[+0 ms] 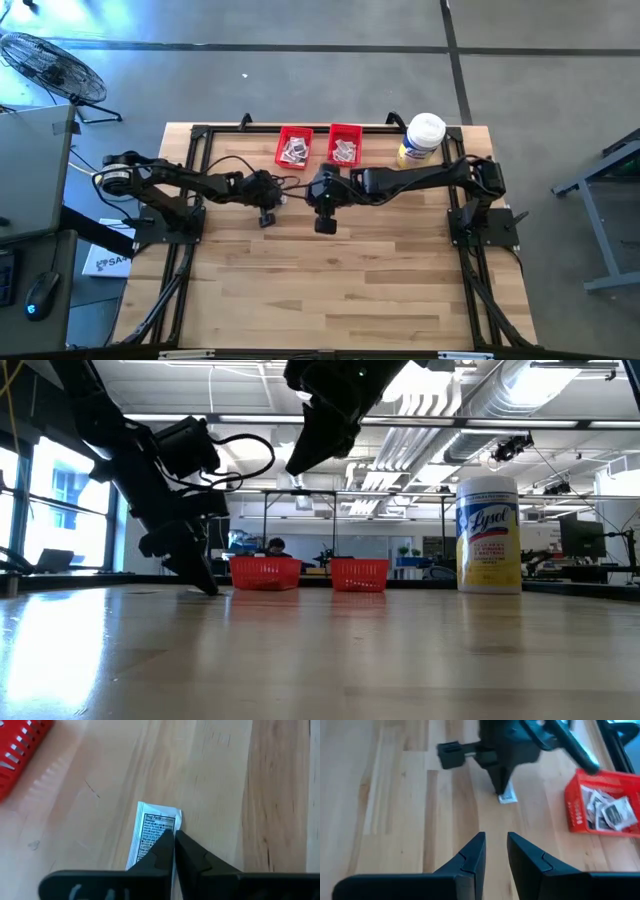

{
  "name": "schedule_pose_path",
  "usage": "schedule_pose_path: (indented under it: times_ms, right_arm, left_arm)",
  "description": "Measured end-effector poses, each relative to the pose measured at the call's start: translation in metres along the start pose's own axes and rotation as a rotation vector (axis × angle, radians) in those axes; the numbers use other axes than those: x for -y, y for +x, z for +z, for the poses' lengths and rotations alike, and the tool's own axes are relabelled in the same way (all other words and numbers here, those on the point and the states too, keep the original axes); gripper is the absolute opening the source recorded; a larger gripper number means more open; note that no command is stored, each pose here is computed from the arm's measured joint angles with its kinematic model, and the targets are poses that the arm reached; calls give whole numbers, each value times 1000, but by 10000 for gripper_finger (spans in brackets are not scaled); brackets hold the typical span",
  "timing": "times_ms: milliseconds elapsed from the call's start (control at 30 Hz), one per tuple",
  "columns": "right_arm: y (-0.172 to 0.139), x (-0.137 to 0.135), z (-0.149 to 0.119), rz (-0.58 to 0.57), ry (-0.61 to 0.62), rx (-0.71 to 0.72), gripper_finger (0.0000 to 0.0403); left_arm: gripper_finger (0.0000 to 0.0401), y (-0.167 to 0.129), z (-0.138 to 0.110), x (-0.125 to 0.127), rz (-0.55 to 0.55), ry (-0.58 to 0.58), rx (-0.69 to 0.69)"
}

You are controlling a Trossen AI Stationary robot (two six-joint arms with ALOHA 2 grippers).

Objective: Pick & Place First Aid Supplies
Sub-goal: Put the ointment pack into the right red bin

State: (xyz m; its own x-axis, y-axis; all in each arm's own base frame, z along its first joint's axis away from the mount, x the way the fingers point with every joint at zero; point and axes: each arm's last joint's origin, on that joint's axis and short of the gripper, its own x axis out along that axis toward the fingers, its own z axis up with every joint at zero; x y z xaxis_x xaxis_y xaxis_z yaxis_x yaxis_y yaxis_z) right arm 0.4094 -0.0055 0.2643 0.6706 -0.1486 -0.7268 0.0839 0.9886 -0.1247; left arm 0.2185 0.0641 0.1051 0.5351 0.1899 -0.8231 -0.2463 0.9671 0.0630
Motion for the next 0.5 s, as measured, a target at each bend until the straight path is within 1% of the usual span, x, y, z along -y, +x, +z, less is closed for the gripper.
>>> schedule_pose_path:
  times_ms: [133,300,367,500]
  right_arm:
    - [3,-9,-1,9,-36,-4,74]
    - [5,-18,-1,21,-87,-1,74]
    - [6,-20,-2,25,-127,-7,74]
    - [13,-27,-5,33,-232,-14,74]
  left_arm:
    - [3,0,2,0,-2,-23,23]
    - [1,-9,10,0,-20,-59,74]
    - [1,-14,13,0,-47,-69,88]
    - [0,-27,24,2,-138,-81,179]
